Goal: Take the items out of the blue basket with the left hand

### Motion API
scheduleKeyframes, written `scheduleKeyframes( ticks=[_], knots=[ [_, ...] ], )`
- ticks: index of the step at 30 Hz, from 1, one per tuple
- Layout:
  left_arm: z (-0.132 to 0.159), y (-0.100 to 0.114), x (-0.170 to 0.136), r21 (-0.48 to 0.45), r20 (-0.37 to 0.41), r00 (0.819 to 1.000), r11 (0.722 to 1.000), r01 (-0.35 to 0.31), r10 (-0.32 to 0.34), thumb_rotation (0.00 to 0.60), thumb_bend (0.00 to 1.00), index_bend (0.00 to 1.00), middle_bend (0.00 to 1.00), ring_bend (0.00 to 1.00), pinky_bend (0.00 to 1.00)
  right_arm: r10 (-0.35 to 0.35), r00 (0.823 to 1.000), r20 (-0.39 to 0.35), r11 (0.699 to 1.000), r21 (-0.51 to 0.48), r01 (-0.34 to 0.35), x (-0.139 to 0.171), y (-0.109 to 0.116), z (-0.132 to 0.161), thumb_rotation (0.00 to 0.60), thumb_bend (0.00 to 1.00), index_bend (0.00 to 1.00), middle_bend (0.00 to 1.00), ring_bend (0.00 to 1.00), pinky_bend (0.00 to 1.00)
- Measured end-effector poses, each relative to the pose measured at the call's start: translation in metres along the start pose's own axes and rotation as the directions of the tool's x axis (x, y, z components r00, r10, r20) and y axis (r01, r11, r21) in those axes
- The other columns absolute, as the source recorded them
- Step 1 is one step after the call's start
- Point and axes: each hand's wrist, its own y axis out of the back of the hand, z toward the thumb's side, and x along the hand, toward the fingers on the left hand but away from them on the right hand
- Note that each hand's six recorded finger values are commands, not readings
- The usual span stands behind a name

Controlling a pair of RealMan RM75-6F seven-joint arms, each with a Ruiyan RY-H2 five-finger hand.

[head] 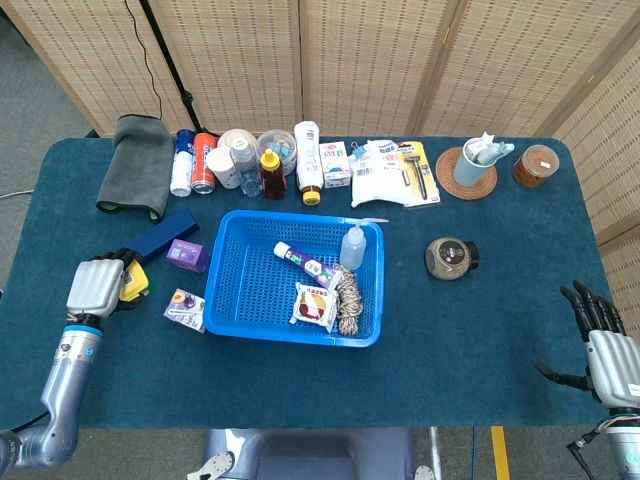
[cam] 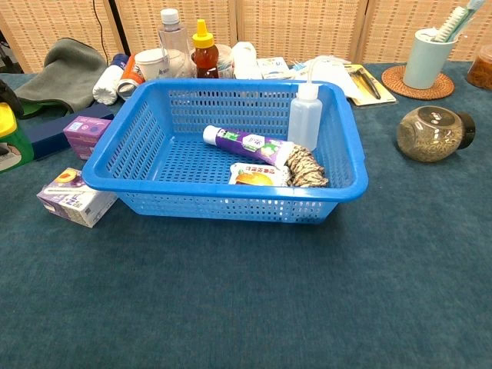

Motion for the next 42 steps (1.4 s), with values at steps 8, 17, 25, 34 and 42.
scheduleKeyframes(
  ticks=[8, 17, 25, 34, 42],
  knots=[
    [0.001, -0.033, 0.021, -0.044, -0.027, 0.998, 0.997, 0.06, -0.062, 0.6, 0.3, 0.21, 0.04, 0.03, 0.14, 0.003, 1.0, 0.007, 1.0, -0.001, -0.003, -0.001, 0.0, -0.002, 0.6, 0.0, 0.0, 0.0, 0.0, 0.0],
    [-0.001, -0.033, 0.018, -0.081, -0.008, 0.995, 0.992, 0.096, -0.097, 0.6, 0.19, 0.0, 0.0, 0.0, 0.0, 0.001, 1.0, 0.004, 1.0, -0.001, -0.001, -0.001, 0.0, -0.001, 0.6, 0.0, 0.0, 0.0, 0.0, 0.0],
    [0.011, -0.006, 0.009, -0.174, 0.083, 0.997, 0.985, 0.016, -0.001, 0.6, 0.16, 0.0, 0.0, 0.0, 0.0, -0.004, 1.0, 0.01, 1.0, -0.001, 0.004, -0.002, 0.001, -0.003, 0.6, 0.0, 0.0, 0.0, 0.0, 0.0],
    [0.041, 0.039, -0.014, -0.23, 0.244, 0.963, 0.972, -0.052, 0.11, 0.6, 0.13, 0.0, 0.0, 0.0, 0.0, -0.006, 1.0, 0.022, 1.0, -0.013, 0.006, -0.003, 0.004, -0.006, 0.6, 0.0, 0.0, 0.0, 0.0, 0.0],
    [0.119, 0.069, -0.008, -0.117, 0.434, 0.897, 0.993, -0.033, 0.081, 0.6, 0.13, 0.0, 0.0, 0.0, 0.0, -0.013, 0.999, 0.05, 0.999, -0.041, 0.015, -0.008, 0.009, -0.014, 0.6, 0.0, 0.0, 0.0, 0.0, 0.0]
  ],
)
